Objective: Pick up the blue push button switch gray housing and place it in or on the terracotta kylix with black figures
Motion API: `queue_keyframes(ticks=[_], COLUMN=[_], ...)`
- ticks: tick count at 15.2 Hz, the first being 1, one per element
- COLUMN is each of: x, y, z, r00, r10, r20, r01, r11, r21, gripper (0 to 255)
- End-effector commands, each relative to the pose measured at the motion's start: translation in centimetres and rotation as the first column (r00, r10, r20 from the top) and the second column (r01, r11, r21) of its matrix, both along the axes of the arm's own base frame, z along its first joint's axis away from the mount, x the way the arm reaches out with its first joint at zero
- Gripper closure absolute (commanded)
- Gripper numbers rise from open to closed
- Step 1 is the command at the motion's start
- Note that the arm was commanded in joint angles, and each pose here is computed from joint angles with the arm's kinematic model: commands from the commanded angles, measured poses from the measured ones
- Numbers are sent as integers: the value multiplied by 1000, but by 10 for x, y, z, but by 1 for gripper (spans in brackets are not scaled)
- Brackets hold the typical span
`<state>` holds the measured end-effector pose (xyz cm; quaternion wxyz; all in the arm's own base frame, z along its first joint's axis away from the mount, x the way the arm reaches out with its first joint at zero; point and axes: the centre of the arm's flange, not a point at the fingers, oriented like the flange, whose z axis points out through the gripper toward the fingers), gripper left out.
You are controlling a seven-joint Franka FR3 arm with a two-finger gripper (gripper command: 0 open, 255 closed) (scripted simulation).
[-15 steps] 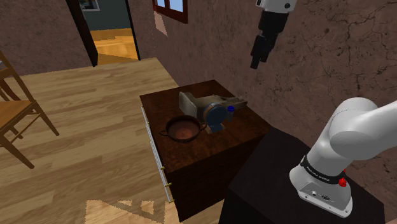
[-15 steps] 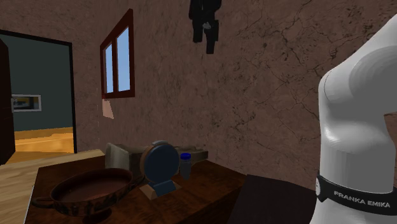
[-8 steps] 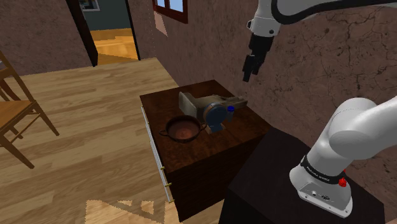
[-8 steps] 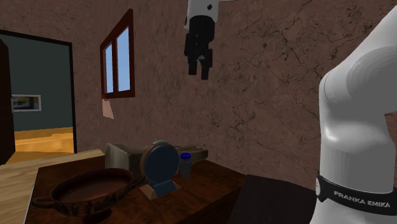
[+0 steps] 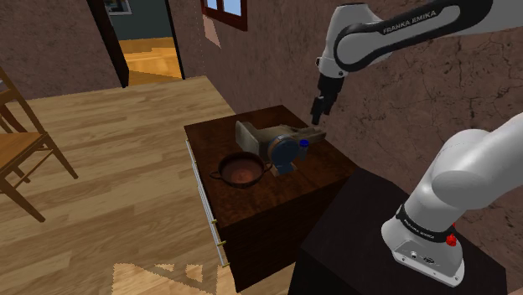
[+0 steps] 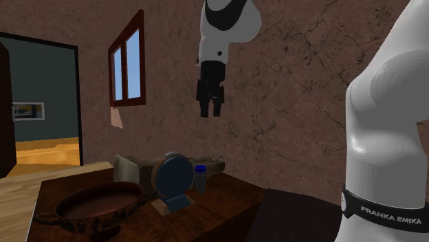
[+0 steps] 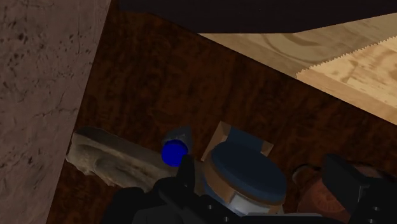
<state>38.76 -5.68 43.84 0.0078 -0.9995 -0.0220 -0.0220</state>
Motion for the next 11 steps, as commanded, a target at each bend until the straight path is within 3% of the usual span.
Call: queue_keyframes(ticks=[1, 11], x=[10, 57], y=[-9, -61], z=[-19, -130], r00=[1000, 1000], r10=[0, 0], r20=[0, -10], r01=[0, 0], r11=[1000, 1000], r21=[-4, -20], gripper=[0, 0])
